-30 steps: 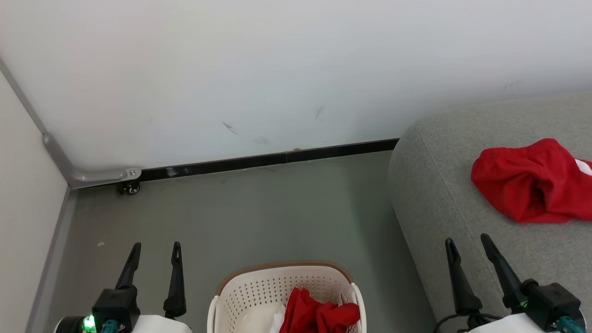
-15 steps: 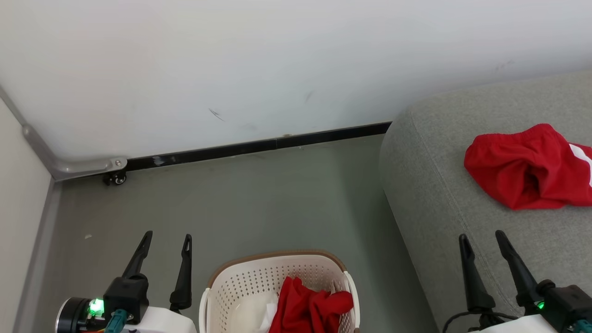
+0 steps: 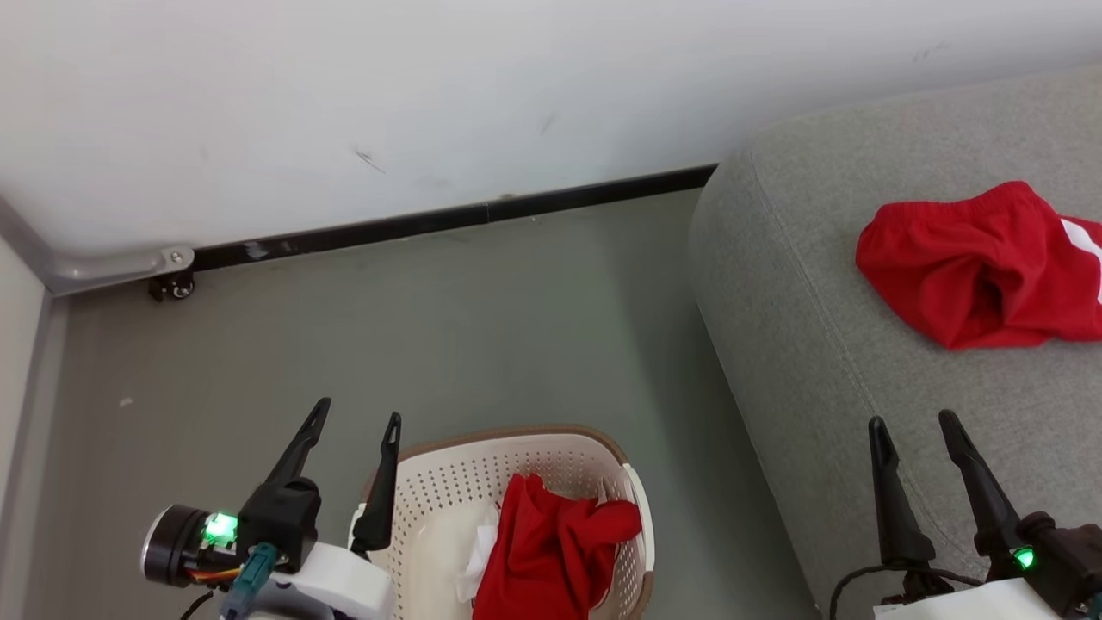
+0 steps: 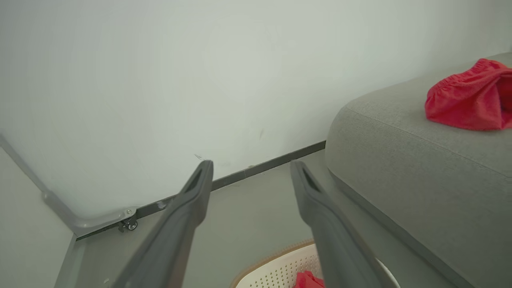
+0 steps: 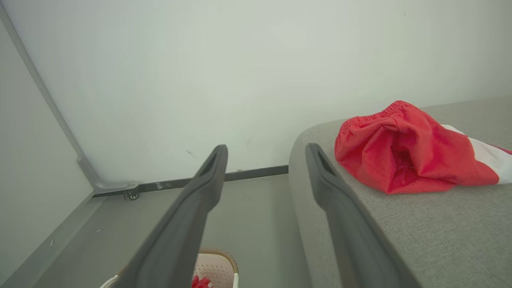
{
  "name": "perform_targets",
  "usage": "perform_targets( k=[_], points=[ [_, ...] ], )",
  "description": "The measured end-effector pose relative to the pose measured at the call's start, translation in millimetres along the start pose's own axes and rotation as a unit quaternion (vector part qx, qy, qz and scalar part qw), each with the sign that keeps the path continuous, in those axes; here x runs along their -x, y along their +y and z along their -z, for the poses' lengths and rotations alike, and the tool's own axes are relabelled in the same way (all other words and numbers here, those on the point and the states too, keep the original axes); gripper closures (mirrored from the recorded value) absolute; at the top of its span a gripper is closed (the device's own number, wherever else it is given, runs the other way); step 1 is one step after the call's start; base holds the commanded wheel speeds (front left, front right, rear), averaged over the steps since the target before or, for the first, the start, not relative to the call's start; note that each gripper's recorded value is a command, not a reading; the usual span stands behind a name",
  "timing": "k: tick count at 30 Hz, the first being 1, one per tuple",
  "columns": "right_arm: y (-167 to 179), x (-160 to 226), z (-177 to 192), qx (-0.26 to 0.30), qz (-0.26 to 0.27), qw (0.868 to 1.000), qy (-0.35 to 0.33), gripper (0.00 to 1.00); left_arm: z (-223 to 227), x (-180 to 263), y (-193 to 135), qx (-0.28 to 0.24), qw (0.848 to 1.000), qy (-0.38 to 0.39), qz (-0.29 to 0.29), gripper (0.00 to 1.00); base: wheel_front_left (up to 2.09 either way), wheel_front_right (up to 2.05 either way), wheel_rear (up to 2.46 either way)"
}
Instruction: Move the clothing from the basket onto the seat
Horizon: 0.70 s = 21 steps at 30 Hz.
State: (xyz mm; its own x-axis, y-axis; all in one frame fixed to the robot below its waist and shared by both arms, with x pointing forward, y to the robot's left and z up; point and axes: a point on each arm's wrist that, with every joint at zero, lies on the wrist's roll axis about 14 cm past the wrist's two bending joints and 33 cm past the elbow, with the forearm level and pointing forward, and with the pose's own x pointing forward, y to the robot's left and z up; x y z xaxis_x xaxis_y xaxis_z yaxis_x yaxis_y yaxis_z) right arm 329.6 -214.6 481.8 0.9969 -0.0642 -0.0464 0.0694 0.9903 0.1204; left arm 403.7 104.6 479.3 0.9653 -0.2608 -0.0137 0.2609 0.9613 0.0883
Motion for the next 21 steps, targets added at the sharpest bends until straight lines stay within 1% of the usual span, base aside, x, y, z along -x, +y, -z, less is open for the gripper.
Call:
perform_targets(
  k=[6, 15, 21],
  points=[
    [-4.5, -3.3, 3.8, 0.003, 0.008, 1.000, 0.008, 0.00, 13.1, -15.6, -17.8, -0.005, 0.999, 0.016, 0.040, 0.00, 0.00, 0.00, 0.00],
    [-10.2, -5.6, 10.0, 0.007, 0.019, 1.000, 0.017, 0.00, 33.9, -33.6, -35.0, -0.006, 0.996, 0.040, 0.077, 0.00, 0.00, 0.00, 0.00],
    [-18.8, -15.2, 10.4, 0.014, 0.033, 0.999, 0.015, 0.00, 61.7, -46.3, -51.3, 0.000, 0.991, 0.074, 0.112, 0.00, 0.00, 0.00, 0.00]
  ],
)
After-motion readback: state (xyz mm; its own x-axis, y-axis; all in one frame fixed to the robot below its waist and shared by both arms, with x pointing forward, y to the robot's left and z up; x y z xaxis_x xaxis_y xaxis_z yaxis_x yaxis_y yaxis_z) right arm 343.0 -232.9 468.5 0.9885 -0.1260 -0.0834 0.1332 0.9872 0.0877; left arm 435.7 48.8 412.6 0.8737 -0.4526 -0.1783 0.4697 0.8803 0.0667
